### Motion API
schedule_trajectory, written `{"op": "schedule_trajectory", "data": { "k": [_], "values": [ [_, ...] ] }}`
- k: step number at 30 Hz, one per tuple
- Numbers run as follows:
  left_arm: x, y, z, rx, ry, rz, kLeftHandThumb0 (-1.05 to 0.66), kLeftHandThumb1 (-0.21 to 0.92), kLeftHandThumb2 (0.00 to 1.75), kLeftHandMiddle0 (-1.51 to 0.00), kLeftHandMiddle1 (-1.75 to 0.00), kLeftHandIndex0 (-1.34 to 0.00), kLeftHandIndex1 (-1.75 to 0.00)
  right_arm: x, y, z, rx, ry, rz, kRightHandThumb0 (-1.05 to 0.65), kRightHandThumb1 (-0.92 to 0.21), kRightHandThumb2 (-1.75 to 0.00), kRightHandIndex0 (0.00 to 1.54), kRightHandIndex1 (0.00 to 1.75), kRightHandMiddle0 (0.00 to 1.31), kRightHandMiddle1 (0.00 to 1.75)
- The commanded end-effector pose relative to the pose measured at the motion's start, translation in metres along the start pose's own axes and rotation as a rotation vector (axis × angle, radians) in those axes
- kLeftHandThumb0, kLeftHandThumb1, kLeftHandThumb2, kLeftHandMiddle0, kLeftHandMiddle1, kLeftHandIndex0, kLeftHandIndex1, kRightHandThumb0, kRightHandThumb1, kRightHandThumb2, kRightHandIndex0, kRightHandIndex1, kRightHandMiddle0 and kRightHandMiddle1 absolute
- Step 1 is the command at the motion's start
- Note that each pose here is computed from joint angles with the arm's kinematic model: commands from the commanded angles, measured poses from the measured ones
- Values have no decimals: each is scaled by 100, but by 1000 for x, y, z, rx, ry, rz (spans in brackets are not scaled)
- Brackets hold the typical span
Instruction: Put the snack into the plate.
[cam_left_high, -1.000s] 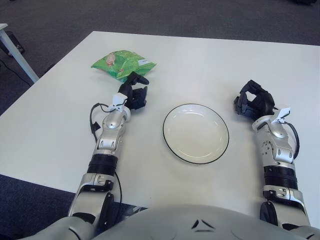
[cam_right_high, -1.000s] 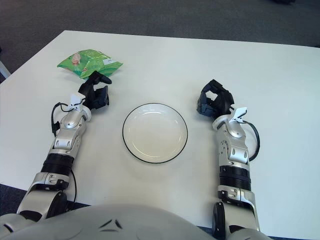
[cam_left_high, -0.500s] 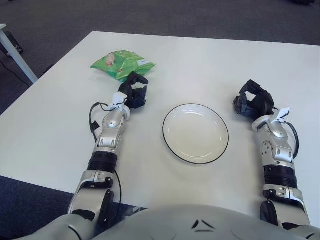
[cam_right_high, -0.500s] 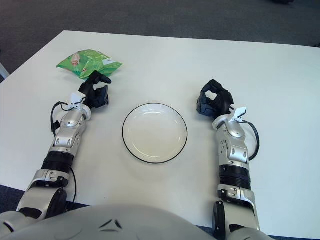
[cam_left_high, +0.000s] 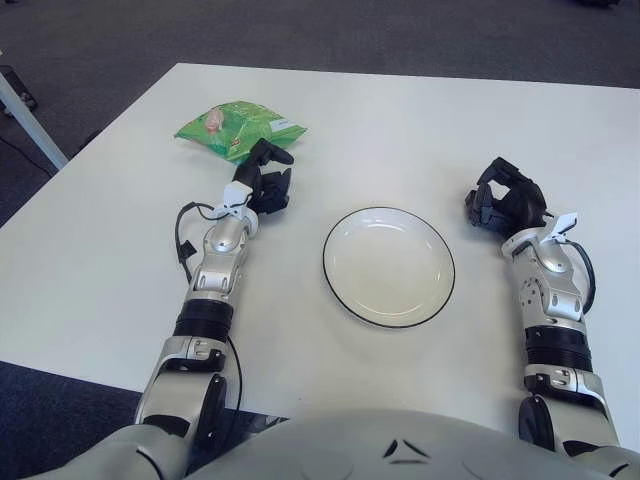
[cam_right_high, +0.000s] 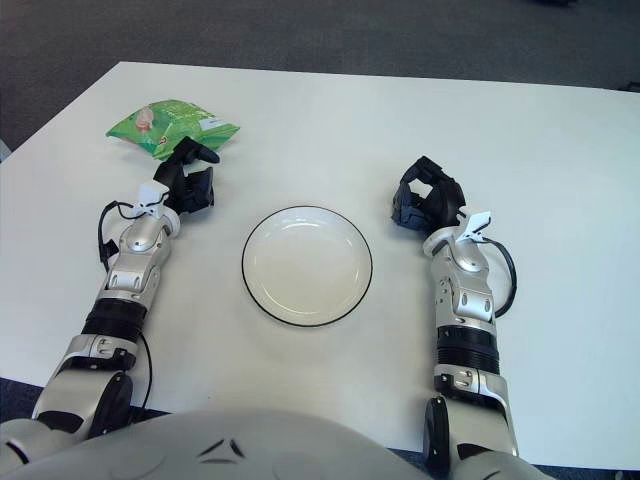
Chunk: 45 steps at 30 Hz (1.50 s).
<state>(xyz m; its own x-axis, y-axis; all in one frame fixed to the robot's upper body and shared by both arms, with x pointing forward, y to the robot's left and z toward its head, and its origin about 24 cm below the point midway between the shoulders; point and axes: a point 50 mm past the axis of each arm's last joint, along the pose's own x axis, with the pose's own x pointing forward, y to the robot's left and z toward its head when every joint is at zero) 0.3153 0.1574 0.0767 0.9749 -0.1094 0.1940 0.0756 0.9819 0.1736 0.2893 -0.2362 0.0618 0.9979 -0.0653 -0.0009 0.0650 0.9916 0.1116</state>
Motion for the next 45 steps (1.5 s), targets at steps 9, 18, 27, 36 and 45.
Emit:
{"op": "schedule_trajectory", "data": {
  "k": [9,18,27,36,45],
  "values": [
    [-9,12,4,11,11,92,-12,50,109,-60,-175,-39,-175,-14,-2,-33,26,145,-17,-49,-29,-135,130,175,64,175],
    [-3,31,45,-3,-69,86,-1,40,124,-45,-175,-43,-175,-13,-3,-33,28,164,-21,-49,-30,-134,129,175,63,175],
    [-3,73,95,120,-125,63,-1,39,125,-45,-175,-43,-175,-13,-3,-37,49,183,18,-49,-30,-133,128,175,63,175],
    [7,75,123,184,-192,125,-1,39,124,-45,-175,-43,-175,-13,-3,-36,42,189,17,-48,-31,-133,128,175,62,175],
    [17,83,125,226,-236,173,-1,39,124,-45,-175,-43,-175,-14,-2,-36,34,192,9,-48,-32,-132,128,175,61,175]
  ]
}}
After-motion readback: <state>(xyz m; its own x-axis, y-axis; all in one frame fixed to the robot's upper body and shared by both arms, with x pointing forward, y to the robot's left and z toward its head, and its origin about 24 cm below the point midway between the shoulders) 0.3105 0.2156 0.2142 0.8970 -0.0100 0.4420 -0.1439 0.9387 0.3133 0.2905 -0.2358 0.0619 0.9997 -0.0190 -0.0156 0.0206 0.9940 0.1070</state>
